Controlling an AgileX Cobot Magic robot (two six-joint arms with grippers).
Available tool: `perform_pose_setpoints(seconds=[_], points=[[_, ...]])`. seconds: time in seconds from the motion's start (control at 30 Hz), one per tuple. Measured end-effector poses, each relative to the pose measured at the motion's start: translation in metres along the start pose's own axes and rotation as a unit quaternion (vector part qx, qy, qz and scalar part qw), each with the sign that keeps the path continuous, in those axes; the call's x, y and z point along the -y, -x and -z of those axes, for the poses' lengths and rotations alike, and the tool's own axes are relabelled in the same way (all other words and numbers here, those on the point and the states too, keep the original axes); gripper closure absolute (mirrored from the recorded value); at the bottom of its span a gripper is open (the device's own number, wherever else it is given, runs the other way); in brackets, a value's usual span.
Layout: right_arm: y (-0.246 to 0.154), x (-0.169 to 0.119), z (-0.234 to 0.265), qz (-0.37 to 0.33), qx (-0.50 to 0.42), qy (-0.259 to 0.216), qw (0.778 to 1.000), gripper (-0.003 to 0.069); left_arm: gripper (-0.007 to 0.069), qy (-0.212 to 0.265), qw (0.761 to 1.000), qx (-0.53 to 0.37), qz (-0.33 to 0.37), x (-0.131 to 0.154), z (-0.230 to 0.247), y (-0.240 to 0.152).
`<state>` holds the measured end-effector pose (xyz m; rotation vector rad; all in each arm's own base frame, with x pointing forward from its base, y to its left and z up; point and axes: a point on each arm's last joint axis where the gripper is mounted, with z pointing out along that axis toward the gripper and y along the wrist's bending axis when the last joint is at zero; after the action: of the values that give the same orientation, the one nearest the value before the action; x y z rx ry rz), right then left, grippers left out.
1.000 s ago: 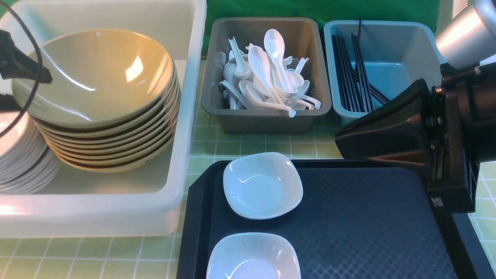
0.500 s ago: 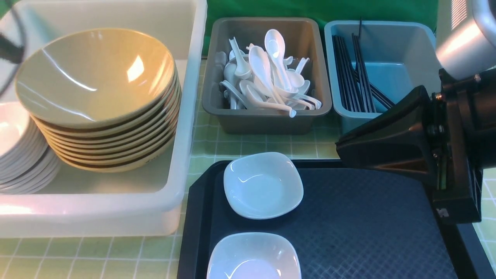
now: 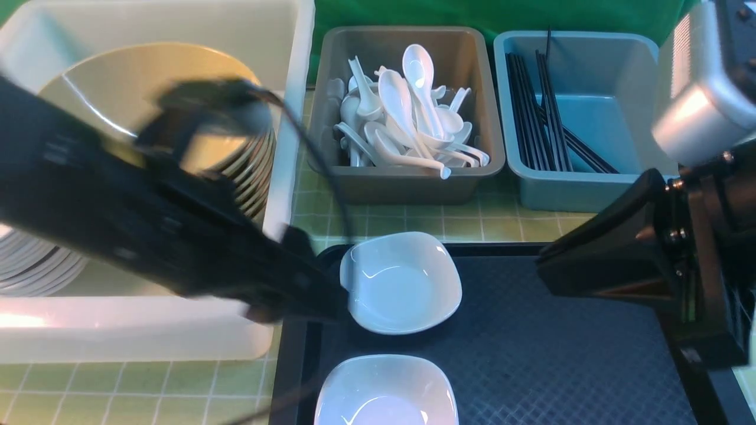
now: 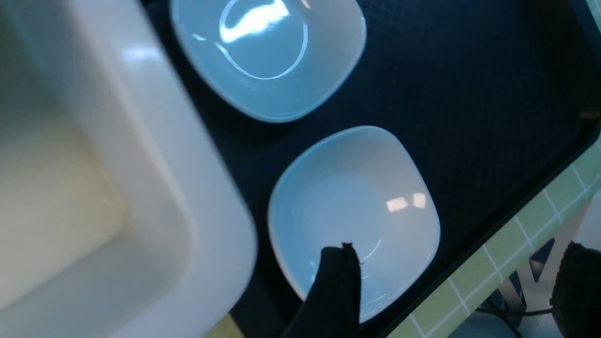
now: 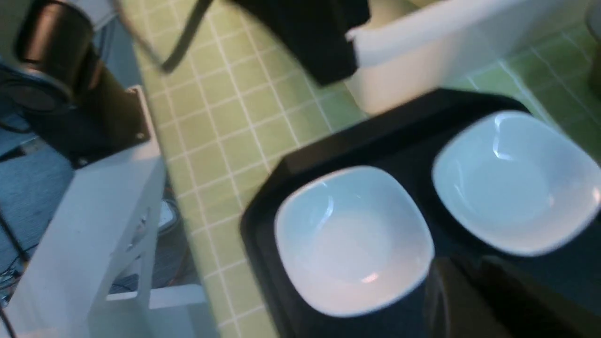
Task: On green table put chopsticks spoon bowls plates into blue grey white boxes.
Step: 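Reach for and grasp the small white dish on the black tray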
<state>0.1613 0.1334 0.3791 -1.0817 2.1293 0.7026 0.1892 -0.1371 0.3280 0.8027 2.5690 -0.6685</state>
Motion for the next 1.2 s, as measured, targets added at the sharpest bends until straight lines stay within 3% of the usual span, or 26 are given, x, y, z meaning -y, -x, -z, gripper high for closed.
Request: perform_pose_setpoints(seconds=[0.13,0.3,0.43,0.57,0.77,1.03,1.2], points=[[-0.014,0.033,-0.033,-0.132,-0.058,-0.081,0.986,0.0549,0.0181,-0.015,0.999,0.015,-0.046,0.017,0.0,0.011],[-0.023,0.064,-0.095,-0.209,-0.11,-0.072,0.969,0.0456,0.025,-0.01,0.995,0.051,-0.088,0.023,0.017,0.016],[-0.035,0.092,-0.137,-0.265,-0.125,-0.078,0.953,0.0339,0.0305,-0.012,0.988,0.039,-0.147,0.026,0.02,0.012],[-0.048,0.12,-0.172,-0.321,-0.106,-0.052,0.94,0.0283,0.0356,-0.021,0.983,0.012,-0.182,0.027,0.021,0.007],[-0.065,0.147,-0.207,-0.375,-0.071,-0.052,0.923,0.0276,0.0395,-0.026,0.982,0.001,-0.188,0.027,0.022,0.004],[-0.074,0.156,-0.228,-0.405,-0.055,-0.045,0.912,0.0298,0.0396,-0.027,0.981,-0.001,-0.19,0.028,0.022,0.003],[-0.076,0.158,-0.231,-0.393,-0.052,-0.026,0.918,0.0469,0.0396,-0.027,0.981,-0.001,-0.19,0.028,0.022,0.003]])
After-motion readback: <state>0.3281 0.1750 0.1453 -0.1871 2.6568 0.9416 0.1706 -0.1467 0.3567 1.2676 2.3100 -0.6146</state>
